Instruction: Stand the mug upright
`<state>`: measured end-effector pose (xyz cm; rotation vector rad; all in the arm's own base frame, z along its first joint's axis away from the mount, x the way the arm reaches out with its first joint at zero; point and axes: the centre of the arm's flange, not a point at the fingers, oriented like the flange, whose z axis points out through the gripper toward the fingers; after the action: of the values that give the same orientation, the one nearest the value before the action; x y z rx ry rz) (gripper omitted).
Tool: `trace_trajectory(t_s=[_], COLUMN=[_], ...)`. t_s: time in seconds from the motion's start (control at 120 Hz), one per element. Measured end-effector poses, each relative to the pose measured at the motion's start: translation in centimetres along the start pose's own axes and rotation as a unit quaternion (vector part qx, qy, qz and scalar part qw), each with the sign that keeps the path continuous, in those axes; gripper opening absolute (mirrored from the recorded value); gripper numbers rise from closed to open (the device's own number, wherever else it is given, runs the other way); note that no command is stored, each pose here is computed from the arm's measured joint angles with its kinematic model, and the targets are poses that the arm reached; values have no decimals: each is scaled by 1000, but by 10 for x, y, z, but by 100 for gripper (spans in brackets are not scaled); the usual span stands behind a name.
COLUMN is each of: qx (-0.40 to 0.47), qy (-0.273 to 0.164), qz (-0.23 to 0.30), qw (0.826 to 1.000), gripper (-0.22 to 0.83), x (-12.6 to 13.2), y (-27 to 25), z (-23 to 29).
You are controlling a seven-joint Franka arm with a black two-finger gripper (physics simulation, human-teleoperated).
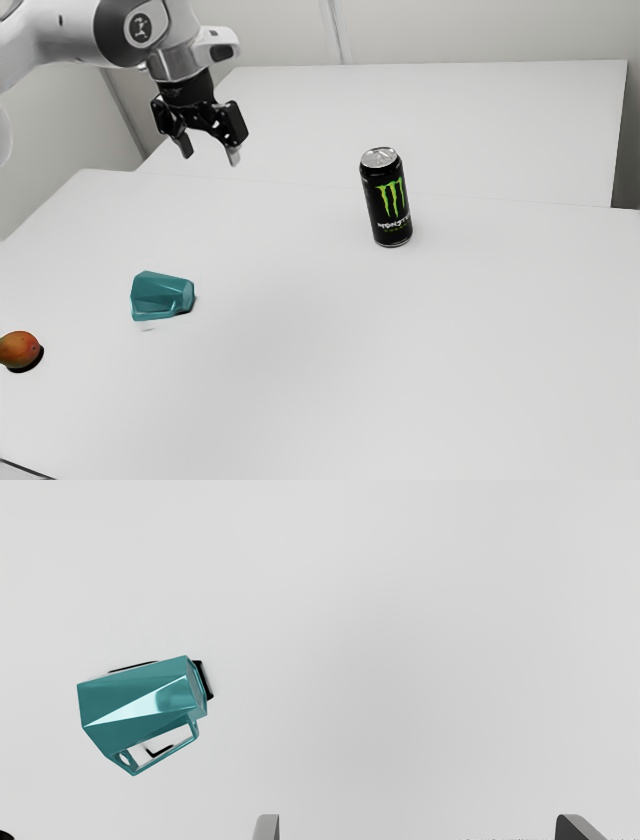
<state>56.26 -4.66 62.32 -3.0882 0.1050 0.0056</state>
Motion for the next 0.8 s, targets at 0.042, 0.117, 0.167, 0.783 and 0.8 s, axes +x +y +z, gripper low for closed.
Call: trace_trajectory(t_s=[0.042,0.117,0.167,0.783,0.8], qx=[-2,-4,-5,-120,-123], qy=[-2,-5,-7,-77,-77], qz=[0,-1,-3,-5,-4], qw=[1000,1000,1000,990,989], gripper=[62,62,62,62,62], x=[0,-1,-2,-25,-26], y=[0,-1,-2,1,0], z=[1,2,1,80,83])
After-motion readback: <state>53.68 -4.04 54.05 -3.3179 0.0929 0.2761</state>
